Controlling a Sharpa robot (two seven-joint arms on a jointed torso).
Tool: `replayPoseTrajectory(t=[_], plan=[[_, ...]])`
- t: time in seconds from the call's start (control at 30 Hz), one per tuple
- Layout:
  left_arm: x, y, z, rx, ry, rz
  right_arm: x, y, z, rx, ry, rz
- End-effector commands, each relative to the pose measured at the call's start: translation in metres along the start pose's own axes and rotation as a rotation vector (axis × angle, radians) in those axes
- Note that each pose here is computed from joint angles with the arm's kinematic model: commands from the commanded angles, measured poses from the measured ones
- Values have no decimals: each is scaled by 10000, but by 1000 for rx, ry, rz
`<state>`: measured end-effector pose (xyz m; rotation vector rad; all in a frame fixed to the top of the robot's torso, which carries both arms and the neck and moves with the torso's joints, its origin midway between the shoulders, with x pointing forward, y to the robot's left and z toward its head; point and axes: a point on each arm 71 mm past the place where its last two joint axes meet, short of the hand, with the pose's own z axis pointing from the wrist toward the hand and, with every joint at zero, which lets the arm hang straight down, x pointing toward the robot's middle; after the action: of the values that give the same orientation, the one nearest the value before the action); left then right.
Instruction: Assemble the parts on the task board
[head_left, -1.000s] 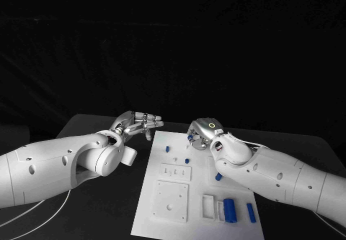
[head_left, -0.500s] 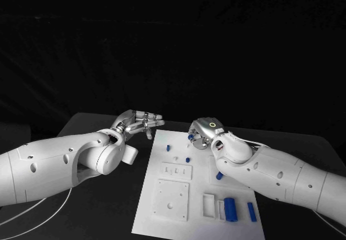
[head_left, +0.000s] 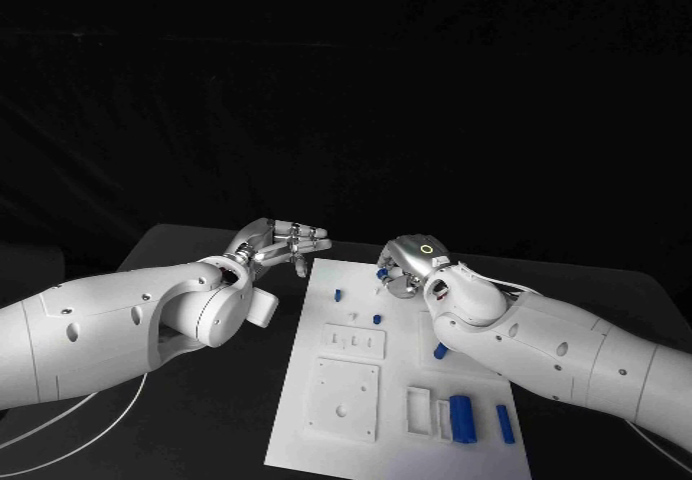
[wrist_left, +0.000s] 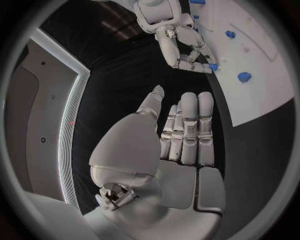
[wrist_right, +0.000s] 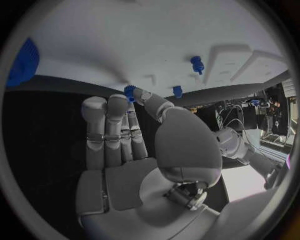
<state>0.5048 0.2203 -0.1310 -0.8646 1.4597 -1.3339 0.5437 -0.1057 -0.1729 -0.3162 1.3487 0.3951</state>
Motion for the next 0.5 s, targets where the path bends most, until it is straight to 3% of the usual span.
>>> replayPoseTrajectory(t=[0.03,0.5], plan=[[18,-21,8,10,10,-7,32,6,-1,-11,37,4],[9,-18,9,9,8,-6,28,14,-8,-20,39,23]])
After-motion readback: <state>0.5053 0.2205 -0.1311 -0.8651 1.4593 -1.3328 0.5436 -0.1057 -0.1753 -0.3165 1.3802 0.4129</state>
